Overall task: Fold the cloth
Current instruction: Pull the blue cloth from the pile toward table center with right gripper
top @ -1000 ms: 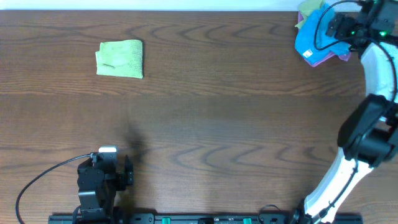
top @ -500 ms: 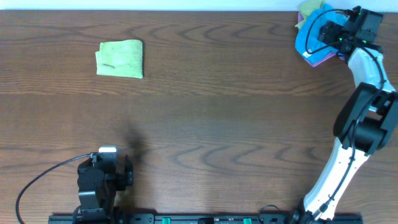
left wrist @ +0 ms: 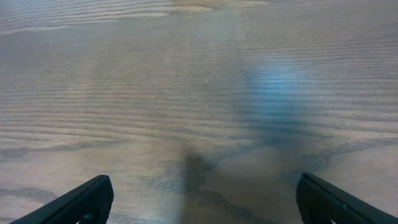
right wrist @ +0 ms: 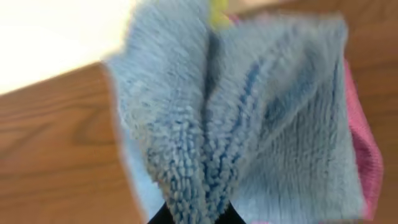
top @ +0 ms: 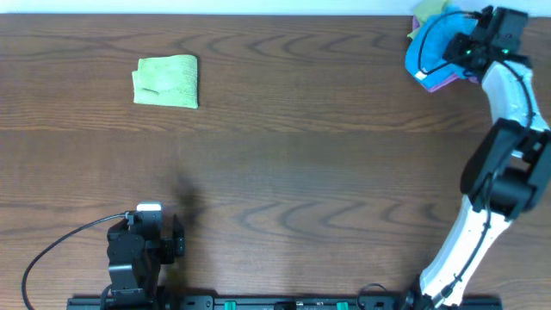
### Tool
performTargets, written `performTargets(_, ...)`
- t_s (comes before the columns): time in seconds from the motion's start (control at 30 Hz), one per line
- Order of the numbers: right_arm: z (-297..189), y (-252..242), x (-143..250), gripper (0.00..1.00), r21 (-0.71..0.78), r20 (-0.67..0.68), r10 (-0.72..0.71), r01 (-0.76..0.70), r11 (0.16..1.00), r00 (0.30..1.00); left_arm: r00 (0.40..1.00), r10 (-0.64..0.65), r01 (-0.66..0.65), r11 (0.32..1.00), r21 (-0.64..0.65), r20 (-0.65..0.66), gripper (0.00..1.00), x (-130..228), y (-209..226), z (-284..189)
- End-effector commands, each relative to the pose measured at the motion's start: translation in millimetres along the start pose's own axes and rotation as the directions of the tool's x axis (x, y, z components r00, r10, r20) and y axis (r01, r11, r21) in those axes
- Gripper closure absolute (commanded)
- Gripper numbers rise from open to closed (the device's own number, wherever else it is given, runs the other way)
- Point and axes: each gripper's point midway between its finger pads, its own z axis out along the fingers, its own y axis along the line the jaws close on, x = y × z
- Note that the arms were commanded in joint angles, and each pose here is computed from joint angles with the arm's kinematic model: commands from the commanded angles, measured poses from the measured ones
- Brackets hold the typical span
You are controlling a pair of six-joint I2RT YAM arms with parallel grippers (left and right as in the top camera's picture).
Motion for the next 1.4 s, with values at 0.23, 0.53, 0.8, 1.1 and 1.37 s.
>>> performTargets(0.23,-164,98,-27,0.98,-0.086,0.026,-0.202,0.204,0.975,0.979,1.000,0.019,-0.019,1.000,0.002,-0.020,0.05,8,-1,3)
performTargets(0.53,-252,172,34,0.99,-0.209,-0.096,-0.317,0.292,0.933,0.944,1.000,0.019,-0.019,1.000,0.002,-0.020,0.05,8,-1,3)
performTargets(0.8,-346,226,127,0.99,-0.388,-0.194,-0.570,0.472,0.792,0.798,1.000,0.019,-0.019,1.000,0.002,-0.020,0.05,8,-1,3)
performTargets(1.1,-397,169,220,0.99,-0.403,-0.240,-0.600,0.484,0.777,0.763,1.000,0.019,-0.019,1.000,0.002,-0.020,0.05,8,-1,3)
performTargets(1.37,-404,161,285,0.98,-0.514,-0.203,-0.483,0.327,0.793,0.852,1.000,0.019,-0.019,1.000,0.002,-0.020,0.05,8,-1,3)
